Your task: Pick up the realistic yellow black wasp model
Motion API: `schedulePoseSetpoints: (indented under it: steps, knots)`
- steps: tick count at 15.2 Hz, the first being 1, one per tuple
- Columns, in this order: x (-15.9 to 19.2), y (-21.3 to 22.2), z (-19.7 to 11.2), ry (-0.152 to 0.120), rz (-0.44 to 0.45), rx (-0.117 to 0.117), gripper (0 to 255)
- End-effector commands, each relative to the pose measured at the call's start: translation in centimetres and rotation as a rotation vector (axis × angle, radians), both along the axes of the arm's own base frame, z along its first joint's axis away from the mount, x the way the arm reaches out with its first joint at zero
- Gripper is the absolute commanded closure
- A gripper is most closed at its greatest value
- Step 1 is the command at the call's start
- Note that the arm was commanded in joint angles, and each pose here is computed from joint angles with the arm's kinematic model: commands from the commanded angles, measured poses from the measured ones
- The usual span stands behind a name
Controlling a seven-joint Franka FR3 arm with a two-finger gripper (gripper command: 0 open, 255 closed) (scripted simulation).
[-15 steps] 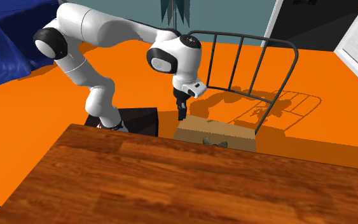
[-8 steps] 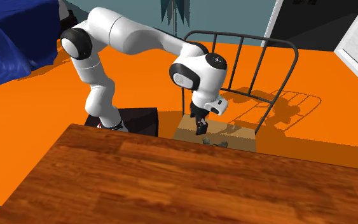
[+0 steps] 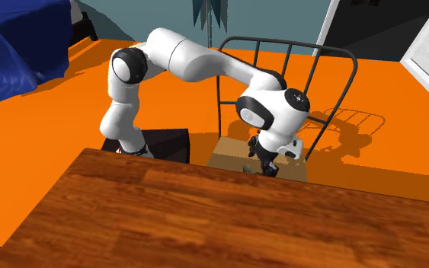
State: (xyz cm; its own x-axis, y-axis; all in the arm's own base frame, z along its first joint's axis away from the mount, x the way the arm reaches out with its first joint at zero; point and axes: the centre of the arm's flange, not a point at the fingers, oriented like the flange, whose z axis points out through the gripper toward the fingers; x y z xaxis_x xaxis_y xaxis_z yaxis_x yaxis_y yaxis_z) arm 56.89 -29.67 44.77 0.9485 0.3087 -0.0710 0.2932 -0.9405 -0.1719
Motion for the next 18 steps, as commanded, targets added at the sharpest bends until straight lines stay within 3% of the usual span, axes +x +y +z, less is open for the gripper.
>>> schedulePoseSetpoints:
  steps: [1, 11, 12, 18]
  knots:
    - [2.4, -1.6, -0.8, -0.001, 0.037, 0.013, 0]
    - [3.2, -2.1, -5.1, -0.001, 0.049, 0.016, 0]
    - [3.2, -2.2, -5.1, -0.001, 0.049, 0.016, 255]
    - [3.2, -2.2, -5.1, -0.001, 0.049, 0.016, 255]
